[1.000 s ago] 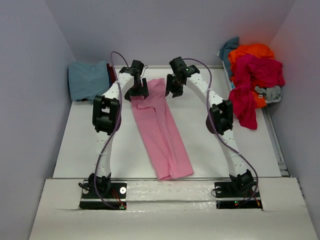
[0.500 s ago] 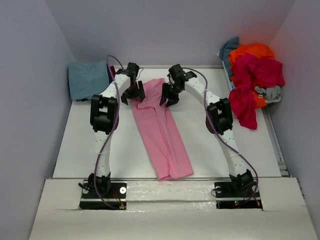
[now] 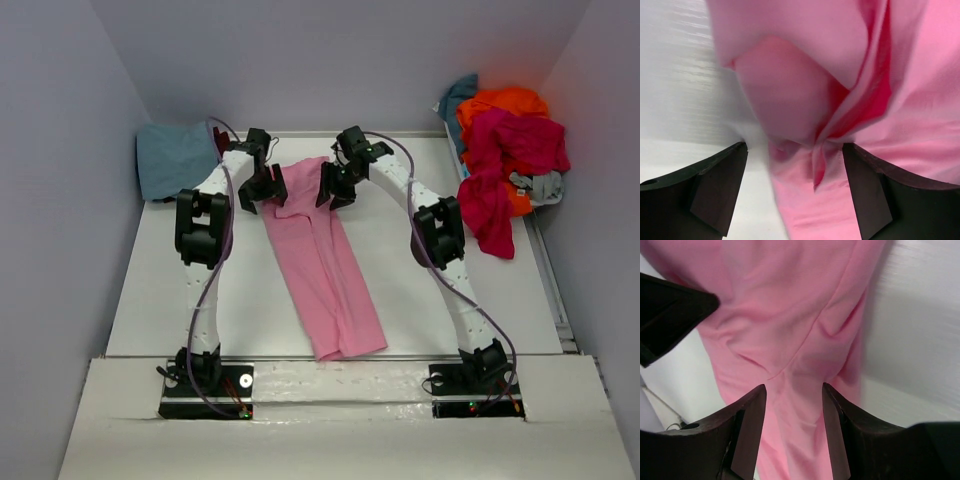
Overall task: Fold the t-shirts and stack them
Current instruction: Fold the tshirt
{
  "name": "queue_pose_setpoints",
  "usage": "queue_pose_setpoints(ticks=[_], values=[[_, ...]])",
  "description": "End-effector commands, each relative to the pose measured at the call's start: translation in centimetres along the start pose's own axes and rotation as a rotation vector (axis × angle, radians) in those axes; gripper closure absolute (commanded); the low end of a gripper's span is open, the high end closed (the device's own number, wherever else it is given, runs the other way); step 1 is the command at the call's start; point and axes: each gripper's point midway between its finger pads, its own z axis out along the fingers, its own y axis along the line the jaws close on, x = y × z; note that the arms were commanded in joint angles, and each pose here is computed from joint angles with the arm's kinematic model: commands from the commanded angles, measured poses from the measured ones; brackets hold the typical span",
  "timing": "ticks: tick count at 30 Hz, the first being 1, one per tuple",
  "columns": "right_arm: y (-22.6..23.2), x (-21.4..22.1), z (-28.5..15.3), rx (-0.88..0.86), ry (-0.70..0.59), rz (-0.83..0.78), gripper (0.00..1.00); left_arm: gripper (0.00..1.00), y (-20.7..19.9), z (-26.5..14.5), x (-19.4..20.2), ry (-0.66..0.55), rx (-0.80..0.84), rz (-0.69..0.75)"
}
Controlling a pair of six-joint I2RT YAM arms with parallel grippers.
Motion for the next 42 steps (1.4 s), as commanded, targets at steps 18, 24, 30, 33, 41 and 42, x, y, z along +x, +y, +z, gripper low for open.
queue_pose_setpoints(ticks=[18, 24, 30, 33, 41, 42], values=[[-5.1, -5.0, 1.9, 0.053, -0.180, 0.120, 0.39, 0.10, 0.2, -1.9, -0.2, 0.017, 0.082, 0.018], [-4.2, -6.0, 3.2, -0.025, -0.198, 0.087, 0.39, 0.10, 0.2, -1.4, 0.2, 0.038, 0.084, 0.019], [-2.2, -8.4, 0.9, -0.053, -0.287, 0.060, 0.41, 0.10, 0.3, -1.2, 0.0, 0.037, 0.077, 0.019], [-0.5, -10.0, -1.5, -0.071, -0.344, 0.021, 0.41, 0.10, 0.1, -1.0, 0.1, 0.043, 0.086, 0.017], [-0.6, -8.0, 1.5, -0.157, -0.242, 0.076, 0.40, 0.10, -0.1, -0.5, 0.4, 0.058, 0.097, 0.015], [-0.6, -7.5, 1.9, -0.174, -0.217, 0.091, 0.40, 0.10, 0.0, -0.5, 0.4, 0.058, 0.094, 0.016]])
